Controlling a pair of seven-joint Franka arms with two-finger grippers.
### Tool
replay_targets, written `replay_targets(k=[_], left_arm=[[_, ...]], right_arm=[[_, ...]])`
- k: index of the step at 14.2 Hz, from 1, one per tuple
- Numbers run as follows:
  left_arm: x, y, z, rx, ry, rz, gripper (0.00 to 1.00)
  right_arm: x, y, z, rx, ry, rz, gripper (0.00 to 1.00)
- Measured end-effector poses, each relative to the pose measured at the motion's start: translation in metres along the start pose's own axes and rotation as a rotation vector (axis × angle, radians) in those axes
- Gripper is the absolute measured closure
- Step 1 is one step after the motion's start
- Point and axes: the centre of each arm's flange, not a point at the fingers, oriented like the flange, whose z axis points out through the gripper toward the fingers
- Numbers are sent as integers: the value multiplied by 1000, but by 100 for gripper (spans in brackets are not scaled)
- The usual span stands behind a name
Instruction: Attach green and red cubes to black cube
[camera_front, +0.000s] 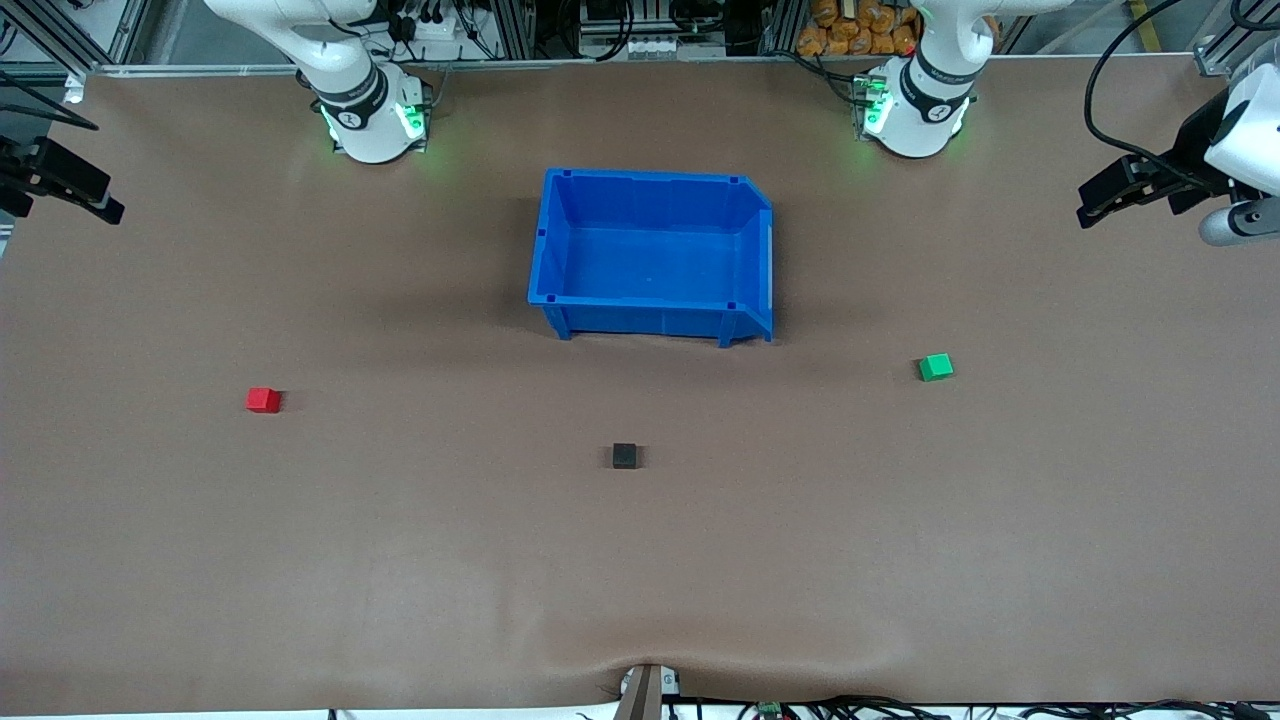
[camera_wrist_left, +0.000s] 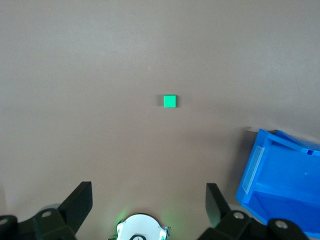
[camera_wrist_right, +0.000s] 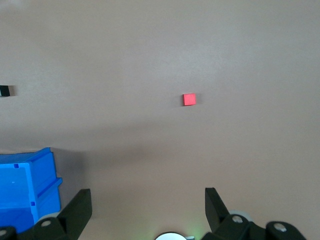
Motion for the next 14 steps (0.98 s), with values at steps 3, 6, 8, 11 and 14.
replay_targets(k=[3,6,8,11,14], left_arm=[[-1,1,0,2,-5,3,0],[-1,2,0,2,-6,4,0],[-1,1,1,2,-8,2,0],[1,1,6,5,-22,1,0],[12,4,23,9,-49,4,0]], right_arm=[[0,0,0,0,0,0,0],[0,0,0,0,0,0,0],[0,0,0,0,-1,0,0],[3,-1,4,-1,-8,0,0],[10,-1,15,-3,-28,-1,0]])
